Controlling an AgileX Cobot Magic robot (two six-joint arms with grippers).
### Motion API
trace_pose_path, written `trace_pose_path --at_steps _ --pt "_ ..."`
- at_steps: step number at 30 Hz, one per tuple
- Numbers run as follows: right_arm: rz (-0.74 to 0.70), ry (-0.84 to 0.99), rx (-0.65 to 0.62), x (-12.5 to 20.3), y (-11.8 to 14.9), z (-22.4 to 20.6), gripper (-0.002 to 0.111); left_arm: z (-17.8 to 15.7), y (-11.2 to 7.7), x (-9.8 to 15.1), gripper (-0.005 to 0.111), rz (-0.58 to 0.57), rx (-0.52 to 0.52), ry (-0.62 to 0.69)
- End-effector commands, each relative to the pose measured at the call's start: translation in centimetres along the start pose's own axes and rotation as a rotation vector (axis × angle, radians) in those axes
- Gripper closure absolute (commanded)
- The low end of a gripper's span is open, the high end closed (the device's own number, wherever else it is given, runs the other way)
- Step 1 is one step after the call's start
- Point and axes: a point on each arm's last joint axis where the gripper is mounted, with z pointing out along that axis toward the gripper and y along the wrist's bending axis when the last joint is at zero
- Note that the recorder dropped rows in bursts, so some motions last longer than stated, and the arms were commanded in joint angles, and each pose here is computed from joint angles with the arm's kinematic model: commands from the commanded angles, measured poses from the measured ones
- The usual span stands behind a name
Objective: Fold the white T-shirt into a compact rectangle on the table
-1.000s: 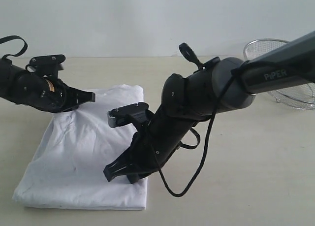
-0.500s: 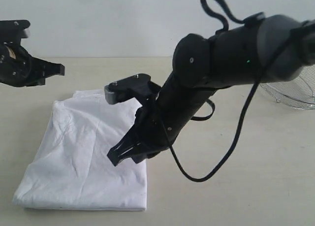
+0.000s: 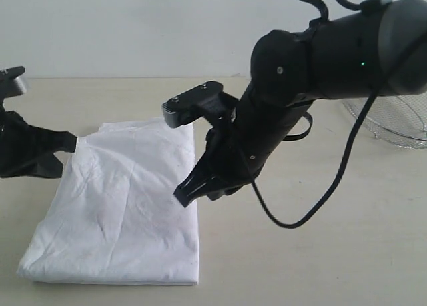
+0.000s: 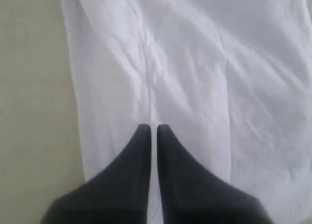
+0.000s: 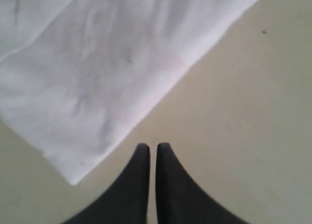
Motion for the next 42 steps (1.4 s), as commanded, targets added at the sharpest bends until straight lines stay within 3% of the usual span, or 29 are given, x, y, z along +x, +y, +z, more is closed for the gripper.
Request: trace_pose_path --at_steps 1,4,8,14,18,21,23,25,27,31,34,41,42 --pt "0.086 -0.012 0.067 0.7 -4.6 -0.8 0.108 1.0 0.2 1.8 0.102 0.006 0.022 -0.038" --pt "0.142 -0.007 0.095 2.2 -7.3 -0.6 0.108 2.0 1.2 1.8 0.102 0.016 -0.058 -0.133" --pt "0.222 0.001 0.055 4.3 -9.6 -0.4 0.108 2.3 2.8 -0.5 0.102 0.021 -0.131 -0.236" --pt "0.241 -0.067 -0.043 5.1 -10.1 -0.2 0.108 2.0 6.2 -4.7 0.102 0.047 -0.074 -0.135" --pt "0.224 -0.066 -0.084 5.1 -9.7 -0.2 0.108 2.1 9.7 -6.9 0.102 -0.022 0.076 -0.021" --pt "0.233 -0.056 -0.113 5.1 -9.4 -0.2 0.108 2.1 12.6 -7.9 0.102 -0.102 0.321 -0.017" --pt "0.23 -0.06 -0.149 5.0 -9.1 -0.3 0.108 2.3 14.1 -8.6 0.102 -0.194 0.541 -0.085" --pt "0.234 -0.065 -0.168 5.0 -9.0 -0.3 0.108 3.0 15.1 -9.1 0.102 -0.261 0.688 -0.156" --pt "0.233 -0.061 -0.176 5.0 -8.9 -0.3 0.108 4.2 15.7 -9.3 0.102 -0.251 0.706 -0.2" --pt "0.235 -0.052 -0.193 5.1 -8.7 -0.3 0.108 6.9 16.0 -8.6 0.102 -0.242 0.676 -0.143" --pt "0.236 -0.039 -0.214 5.2 -8.5 -0.3 0.108 8.5 16.5 -8.0 0.09 -0.257 0.634 -0.119" --pt "0.243 -0.042 -0.223 5.1 -8.5 -0.4 0.108 10.8 15.8 -7.5 0.03 -0.241 0.621 -0.073" --pt "0.243 -0.042 -0.223 5.1 -8.5 -0.4 0.108 11.0 15.4 -7.5 0.028 -0.231 0.61 -0.064"
